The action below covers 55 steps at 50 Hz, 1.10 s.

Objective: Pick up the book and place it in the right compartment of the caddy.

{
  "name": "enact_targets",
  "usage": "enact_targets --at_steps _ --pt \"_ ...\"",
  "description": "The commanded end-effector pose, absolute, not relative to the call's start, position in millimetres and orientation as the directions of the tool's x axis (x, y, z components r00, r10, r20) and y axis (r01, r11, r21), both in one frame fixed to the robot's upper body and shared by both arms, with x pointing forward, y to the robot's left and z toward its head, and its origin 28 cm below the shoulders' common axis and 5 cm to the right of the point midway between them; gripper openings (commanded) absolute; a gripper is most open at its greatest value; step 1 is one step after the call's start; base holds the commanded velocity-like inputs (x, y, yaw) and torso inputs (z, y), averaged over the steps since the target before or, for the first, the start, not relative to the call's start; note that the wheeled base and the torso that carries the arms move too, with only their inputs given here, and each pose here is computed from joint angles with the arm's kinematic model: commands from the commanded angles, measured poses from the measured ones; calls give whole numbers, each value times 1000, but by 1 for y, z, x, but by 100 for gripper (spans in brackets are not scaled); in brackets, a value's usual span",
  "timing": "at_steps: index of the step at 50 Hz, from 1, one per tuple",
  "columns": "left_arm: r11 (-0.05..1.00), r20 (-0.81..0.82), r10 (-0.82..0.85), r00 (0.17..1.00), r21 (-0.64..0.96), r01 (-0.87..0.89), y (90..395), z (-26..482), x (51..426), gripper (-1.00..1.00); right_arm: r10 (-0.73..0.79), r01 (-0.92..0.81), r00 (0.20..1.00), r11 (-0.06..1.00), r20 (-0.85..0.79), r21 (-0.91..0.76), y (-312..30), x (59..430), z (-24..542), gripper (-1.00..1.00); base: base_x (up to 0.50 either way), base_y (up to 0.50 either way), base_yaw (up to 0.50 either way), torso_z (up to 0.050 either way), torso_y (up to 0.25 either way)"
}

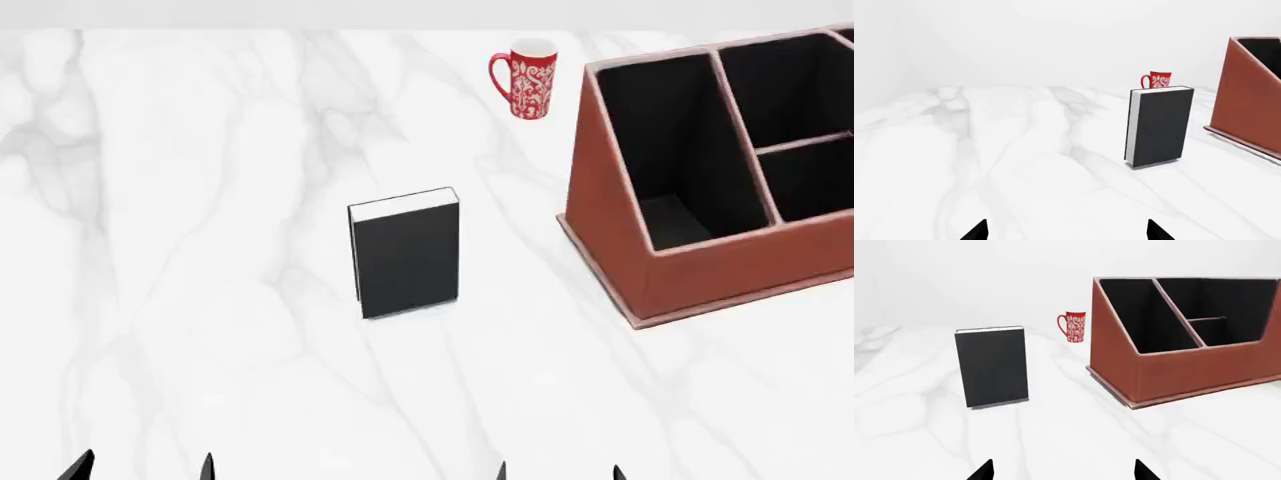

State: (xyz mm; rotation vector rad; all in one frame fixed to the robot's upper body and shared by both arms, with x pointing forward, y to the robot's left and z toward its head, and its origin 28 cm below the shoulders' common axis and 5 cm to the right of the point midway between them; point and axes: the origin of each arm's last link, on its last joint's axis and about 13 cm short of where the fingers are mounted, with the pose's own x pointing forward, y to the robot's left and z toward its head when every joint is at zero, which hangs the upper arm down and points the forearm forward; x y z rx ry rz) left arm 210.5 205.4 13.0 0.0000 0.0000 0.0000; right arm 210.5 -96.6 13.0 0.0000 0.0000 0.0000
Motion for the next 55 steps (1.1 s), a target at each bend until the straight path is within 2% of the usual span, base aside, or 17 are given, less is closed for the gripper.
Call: enact_targets --at_steps 1,21,47,55 --pt "1000 4 -5 1000 0 5 206 13 210 100 -11 11 1000 1000 0 5 -96 212 13 100 0 0 0 0 0" --pt "1000 4 -15 1000 2 15 205 13 211 100 8 -8 1000 1000 9 8 -96 209 14 100 0 0 0 0 0" --pt "1000 8 -8 1000 10 8 204 15 209 100 8 -8 1000 1000 -1 16 -96 209 15 100 67 -497 0 0 0" --pt "1000 9 -6 1000 10 5 205 15 209 100 2 -2 1000 1000 6 12 -95 209 14 100 0 0 0 0 0"
